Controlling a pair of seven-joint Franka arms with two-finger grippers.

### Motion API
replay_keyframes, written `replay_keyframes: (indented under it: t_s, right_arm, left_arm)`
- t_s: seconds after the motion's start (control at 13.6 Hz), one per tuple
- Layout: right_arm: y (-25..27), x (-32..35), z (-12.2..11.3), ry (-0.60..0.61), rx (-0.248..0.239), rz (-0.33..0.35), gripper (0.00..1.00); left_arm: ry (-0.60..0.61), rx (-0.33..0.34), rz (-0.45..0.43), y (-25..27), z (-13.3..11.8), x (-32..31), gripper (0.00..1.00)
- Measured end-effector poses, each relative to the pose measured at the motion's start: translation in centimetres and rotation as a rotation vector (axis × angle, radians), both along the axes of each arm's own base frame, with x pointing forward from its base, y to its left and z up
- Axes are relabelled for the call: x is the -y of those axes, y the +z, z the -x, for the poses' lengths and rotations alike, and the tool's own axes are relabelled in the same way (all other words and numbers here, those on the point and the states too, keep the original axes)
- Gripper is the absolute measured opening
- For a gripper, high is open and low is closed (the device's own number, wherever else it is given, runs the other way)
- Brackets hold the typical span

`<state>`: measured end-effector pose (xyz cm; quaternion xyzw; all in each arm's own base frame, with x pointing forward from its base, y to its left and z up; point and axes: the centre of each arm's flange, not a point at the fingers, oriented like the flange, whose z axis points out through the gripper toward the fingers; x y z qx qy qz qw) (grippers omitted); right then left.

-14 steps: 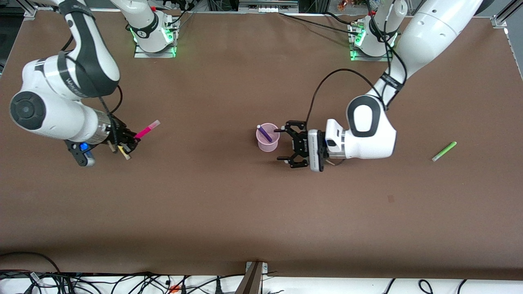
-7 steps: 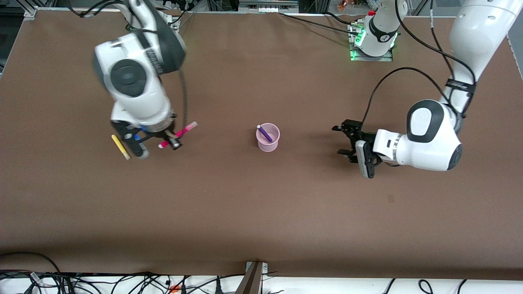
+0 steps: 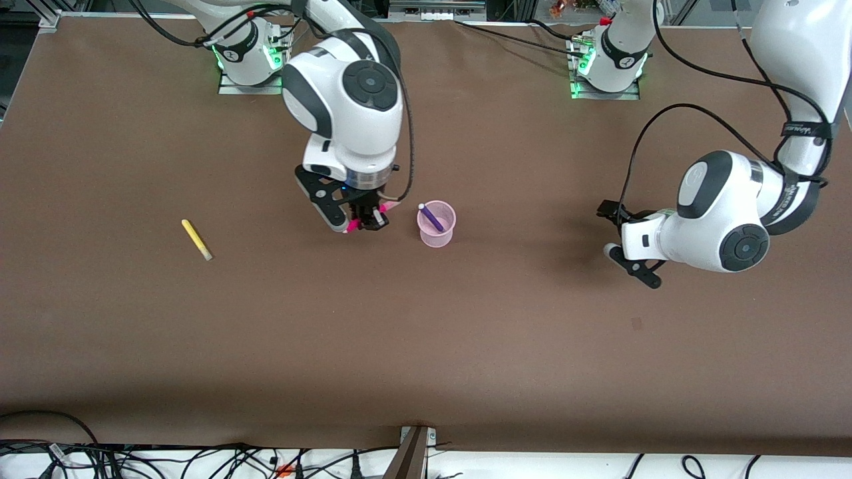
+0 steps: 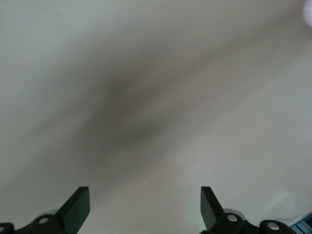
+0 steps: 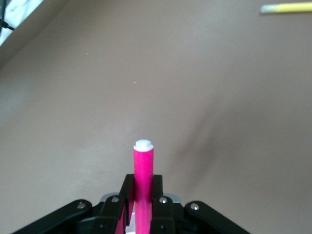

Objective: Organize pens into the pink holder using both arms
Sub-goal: 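Lower the pink marker into the pink cup with the right gripper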

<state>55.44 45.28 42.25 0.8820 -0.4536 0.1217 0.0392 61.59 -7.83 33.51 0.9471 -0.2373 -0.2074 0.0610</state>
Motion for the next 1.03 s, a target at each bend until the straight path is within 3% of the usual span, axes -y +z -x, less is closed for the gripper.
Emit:
replay_keyframes:
  t_s: [0.15,0.37,0.74,1.03]
  right_arm:
    - [-2.0,-2.4,0.6,-0.031,0.051,-0.012,0.18]
    - [-4.9,-5.2,2.0,0.007,0.132,0.061,0.18]
    - [-9.8,-8.8,4.9,0.100,0.224,0.216,0.18]
    - [-12.5,-11.2,7.2,0.143,0.275,0.287,0.18]
  left_arm:
    - [0.094,0.069,-0.132,4.6,-0.7,-0.5,1.00]
    - [0.211,0.168,-0.205,13.2,-0.5,-0.8,1.00]
    - [0.320,0.332,-0.224,24.7,2.3,0.2,1.00]
    - [0.446,0.411,-0.211,28.2,3.2,-4.5,1.00]
